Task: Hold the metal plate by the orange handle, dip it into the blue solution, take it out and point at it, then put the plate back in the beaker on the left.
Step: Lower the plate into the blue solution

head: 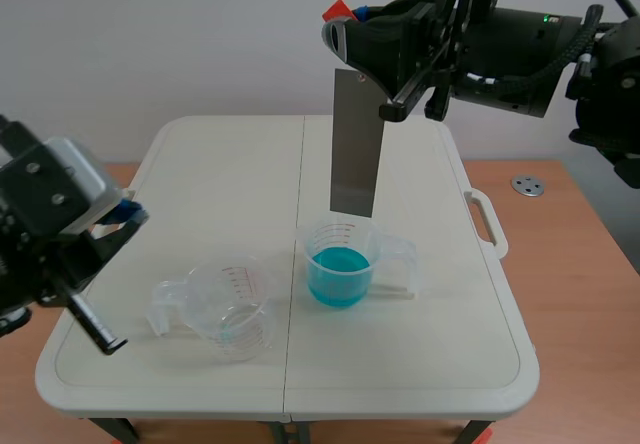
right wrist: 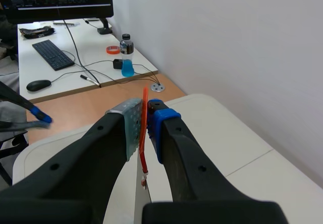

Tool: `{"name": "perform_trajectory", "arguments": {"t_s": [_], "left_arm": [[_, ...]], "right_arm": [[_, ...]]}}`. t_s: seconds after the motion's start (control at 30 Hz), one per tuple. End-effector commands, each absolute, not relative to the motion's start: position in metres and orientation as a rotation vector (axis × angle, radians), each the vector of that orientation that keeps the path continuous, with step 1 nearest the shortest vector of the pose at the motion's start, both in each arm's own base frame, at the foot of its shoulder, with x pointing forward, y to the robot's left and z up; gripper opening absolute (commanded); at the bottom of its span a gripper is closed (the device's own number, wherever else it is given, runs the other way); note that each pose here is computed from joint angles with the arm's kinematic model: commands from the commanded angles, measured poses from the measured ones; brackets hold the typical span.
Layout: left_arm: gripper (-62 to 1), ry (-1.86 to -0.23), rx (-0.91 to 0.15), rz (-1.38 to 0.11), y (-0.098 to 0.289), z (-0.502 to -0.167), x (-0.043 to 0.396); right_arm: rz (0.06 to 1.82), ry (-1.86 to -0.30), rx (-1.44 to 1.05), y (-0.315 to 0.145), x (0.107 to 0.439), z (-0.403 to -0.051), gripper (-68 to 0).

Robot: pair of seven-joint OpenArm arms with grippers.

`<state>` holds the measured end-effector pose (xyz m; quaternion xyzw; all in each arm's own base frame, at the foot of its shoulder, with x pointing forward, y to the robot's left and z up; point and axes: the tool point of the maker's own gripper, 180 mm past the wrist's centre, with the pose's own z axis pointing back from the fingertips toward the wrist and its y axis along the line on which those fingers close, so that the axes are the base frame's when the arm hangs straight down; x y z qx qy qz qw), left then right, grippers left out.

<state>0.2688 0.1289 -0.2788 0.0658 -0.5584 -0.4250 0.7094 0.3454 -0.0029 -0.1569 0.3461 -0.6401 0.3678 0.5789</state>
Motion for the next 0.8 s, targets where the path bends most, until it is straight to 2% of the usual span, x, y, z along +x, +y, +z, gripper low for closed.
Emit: {"name": "perform_trajectory", "arguments": {"t_s": [0.0, 0.17, 0.33, 0.57, 0.77], "left_arm": [[-57.9, -1.202, 0.179, -0.925, 0.146, -0.285, 0.259], [-57.9, -1.040, 0.276, -0.893, 0.201, -0.306, 0.221], [-57.9, -0.846, 0.284, -0.882, 0.237, -0.337, 0.166], [-57.9, -0.593, 0.145, -0.898, 0.249, -0.384, 0.079], [-57.9, -0.451, -0.045, -0.886, 0.231, -0.414, 0.021]], "right_arm": [[0.851, -1.530, 0.824, -0.003, 0.349, -0.148, -66.2], [0.825, -1.499, 0.811, -0.002, 0.356, -0.165, -66.2], [0.802, -1.473, 0.801, -0.002, 0.361, -0.179, -66.2], [0.772, -1.439, 0.789, -0.003, 0.366, -0.200, -66.2], [0.744, -1.407, 0.791, -0.002, 0.368, -0.218, -66.2]]}}
